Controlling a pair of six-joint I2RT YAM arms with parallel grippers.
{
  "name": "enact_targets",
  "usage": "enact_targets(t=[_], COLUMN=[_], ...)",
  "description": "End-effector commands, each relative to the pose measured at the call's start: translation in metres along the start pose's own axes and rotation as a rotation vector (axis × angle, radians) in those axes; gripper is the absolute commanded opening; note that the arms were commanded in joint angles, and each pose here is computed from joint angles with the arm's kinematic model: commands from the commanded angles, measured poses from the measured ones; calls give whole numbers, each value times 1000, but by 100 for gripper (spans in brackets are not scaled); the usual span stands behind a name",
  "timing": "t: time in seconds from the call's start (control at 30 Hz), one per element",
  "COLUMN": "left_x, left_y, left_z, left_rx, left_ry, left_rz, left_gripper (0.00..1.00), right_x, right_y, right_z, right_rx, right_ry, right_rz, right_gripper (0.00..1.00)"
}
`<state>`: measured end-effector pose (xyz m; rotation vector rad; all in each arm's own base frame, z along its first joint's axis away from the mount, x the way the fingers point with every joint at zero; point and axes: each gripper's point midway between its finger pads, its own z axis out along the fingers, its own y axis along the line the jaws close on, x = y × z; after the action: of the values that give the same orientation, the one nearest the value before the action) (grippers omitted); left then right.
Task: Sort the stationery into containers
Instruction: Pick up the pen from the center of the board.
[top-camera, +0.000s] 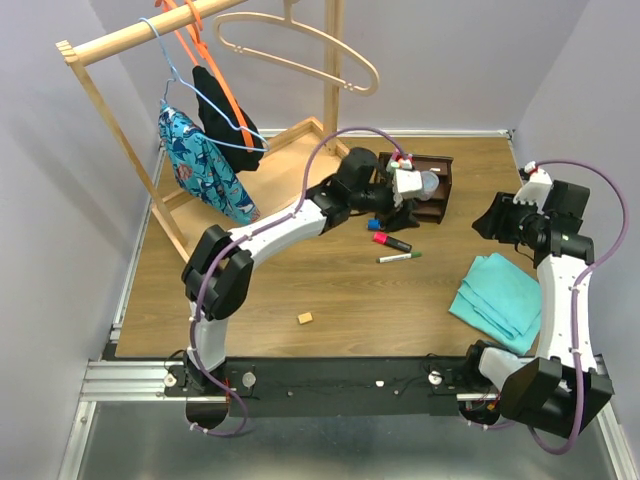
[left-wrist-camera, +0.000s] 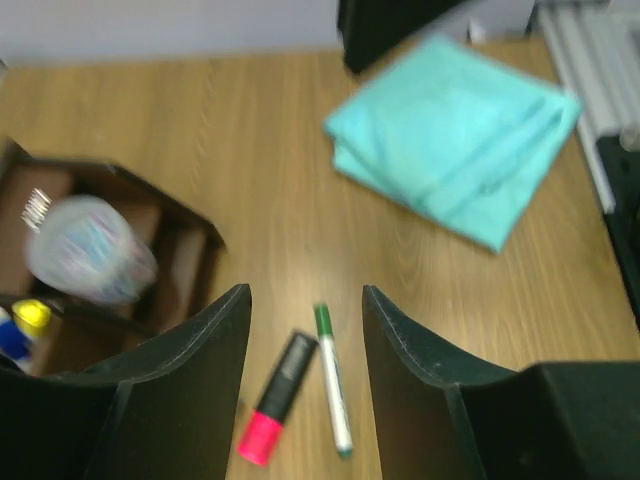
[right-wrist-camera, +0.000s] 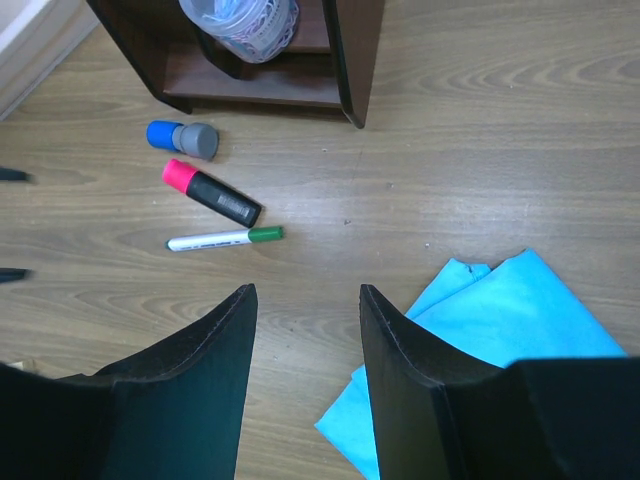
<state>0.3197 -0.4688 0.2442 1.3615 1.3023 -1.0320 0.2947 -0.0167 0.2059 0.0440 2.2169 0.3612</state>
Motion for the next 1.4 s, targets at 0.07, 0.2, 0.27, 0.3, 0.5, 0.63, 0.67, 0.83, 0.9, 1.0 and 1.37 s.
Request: enact_targets(t=[0.07, 0.2, 0.27, 0.3, 0.5, 0.63, 0.67, 0.83, 0.9, 1.0, 1.37], left_x=[120, 139, 144, 150, 171, 178, 180, 185, 187, 191, 207], left_y=[-11, -13, -19, -21, -27, -24, -23, -17, -15, -10, -21], left_z=[2, 23, 30, 34, 46, 50, 50, 56, 61, 65, 73], left_rx=[-5, 2, 19, 29, 43, 39, 40, 37, 37, 36, 60], left_ry=[450, 500, 511, 521, 545, 554, 558, 553, 549, 545, 563], left_rz=[-66, -71, -57, -65, -75, -74, -74, -83, -86, -98, -139], left_gripper=[52, 51, 51, 51, 51, 52, 52, 53, 53, 53, 47], right_x=[7, 5, 4, 2, 5, 9, 10, 9, 9, 10, 12], right_y=[-1, -1, -1, 0, 2, 3, 3, 2, 1, 0, -2], right_z=[-1, -2, -3, -4, -8, -8, -8, -8, -8, -9, -8], right_rx=[8, 10, 10, 9, 10, 10, 10, 15, 21, 31, 37], right_ry=[-3, -1, -4, -7, -4, 1, 1, -8, -7, -3, 6], right_rz=[18, 11, 11, 8, 13, 19, 20, 28, 29, 26, 15], right_gripper=[54, 53, 53, 53, 53, 53, 53, 53, 53, 53, 53])
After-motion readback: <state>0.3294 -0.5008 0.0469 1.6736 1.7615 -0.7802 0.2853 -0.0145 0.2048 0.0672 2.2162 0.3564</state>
